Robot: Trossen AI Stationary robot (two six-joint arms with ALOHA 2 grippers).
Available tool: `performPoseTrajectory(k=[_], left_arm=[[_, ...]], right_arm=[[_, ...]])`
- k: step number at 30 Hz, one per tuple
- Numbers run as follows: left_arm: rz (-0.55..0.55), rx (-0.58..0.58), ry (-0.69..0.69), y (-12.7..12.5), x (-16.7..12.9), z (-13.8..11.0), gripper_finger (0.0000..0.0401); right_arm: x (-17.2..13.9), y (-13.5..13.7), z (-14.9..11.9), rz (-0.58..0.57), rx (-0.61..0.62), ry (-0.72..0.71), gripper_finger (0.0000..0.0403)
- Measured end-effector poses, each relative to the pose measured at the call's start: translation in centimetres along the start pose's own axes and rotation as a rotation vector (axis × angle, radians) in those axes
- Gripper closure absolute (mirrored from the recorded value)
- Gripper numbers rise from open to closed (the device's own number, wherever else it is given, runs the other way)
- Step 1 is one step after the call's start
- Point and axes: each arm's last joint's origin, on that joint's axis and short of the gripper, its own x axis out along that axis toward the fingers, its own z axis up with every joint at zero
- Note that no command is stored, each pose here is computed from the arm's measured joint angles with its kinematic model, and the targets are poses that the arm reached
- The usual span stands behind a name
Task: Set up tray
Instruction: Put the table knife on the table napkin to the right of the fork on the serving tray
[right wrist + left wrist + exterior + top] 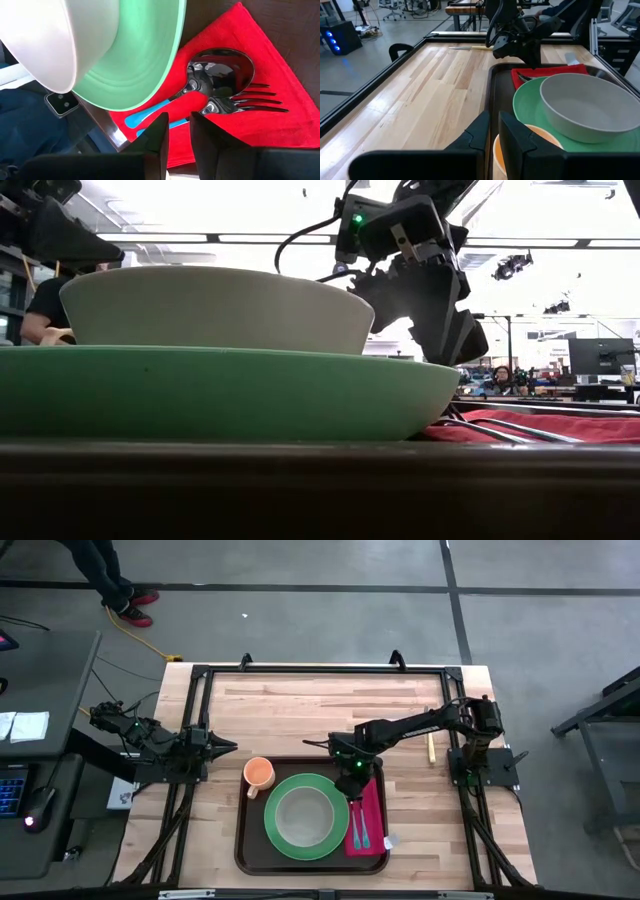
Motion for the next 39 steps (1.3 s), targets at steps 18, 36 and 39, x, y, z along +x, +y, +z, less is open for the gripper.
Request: performPoseTrajectory(k=[18, 36, 39], left_arm=[[-0.009, 0.0, 0.001, 0.0, 0.0, 0.0, 0.0332], [-0.01, 0.0, 0.001, 0.0, 0.0, 0.0, 0.0332], [-0.011, 0.0, 0.001, 0.0, 0.0, 0.0, 0.0332]], right_arm=[[0.5, -0.1, -1.5, -0.057, 0.109, 0.104, 0.035], [2.7, 1.9, -3.1, -0.213, 0.269, -0.068, 0.035], [3.0, 2.2, -3.4, -0.232, 0.301, -0.088, 0.0352]])
